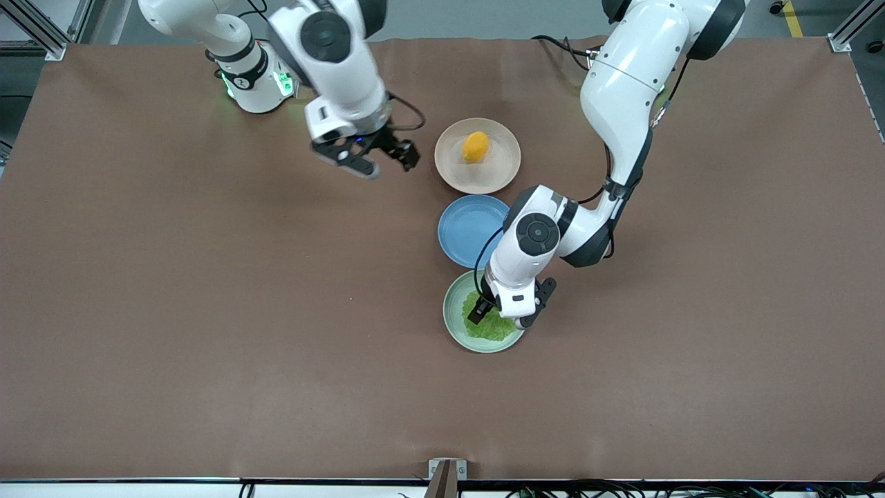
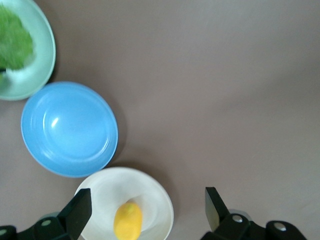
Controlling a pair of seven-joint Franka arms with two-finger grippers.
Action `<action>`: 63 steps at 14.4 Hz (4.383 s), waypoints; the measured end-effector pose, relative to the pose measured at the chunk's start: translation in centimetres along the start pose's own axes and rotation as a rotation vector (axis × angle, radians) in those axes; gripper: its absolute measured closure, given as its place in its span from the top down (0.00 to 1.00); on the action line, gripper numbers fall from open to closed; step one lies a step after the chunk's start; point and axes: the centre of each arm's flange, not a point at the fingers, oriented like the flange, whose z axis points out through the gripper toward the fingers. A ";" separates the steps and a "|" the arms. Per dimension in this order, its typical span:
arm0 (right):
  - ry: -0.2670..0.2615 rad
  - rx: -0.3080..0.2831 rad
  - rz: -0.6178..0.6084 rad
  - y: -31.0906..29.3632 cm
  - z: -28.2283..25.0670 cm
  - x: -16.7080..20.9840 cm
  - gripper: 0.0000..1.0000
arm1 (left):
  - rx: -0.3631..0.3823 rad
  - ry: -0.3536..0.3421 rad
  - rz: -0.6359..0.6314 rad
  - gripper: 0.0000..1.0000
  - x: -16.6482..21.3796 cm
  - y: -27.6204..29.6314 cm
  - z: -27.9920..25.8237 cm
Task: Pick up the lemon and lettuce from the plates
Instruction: 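Close the left gripper on the lettuce while the right gripper reaches the lemon, then lift the lettuce with the left gripper while the right gripper lifts the lemon, then carry the lettuce and lemon away from the plates and lower them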
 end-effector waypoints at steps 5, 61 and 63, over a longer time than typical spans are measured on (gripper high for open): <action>0.065 0.012 0.053 -3.8 9.7 -7.8 1.00 | 0.014 0.000 -0.002 0.79 0.1 -0.4 0.9; 0.049 -0.113 -0.488 25.4 11.1 34.0 0.62 | 0.235 -0.107 0.632 0.07 23.1 -20.6 -11.6; 0.057 -0.110 -0.523 26.3 12.2 33.7 0.62 | 0.225 -0.090 0.652 0.07 22.9 -21.7 -10.0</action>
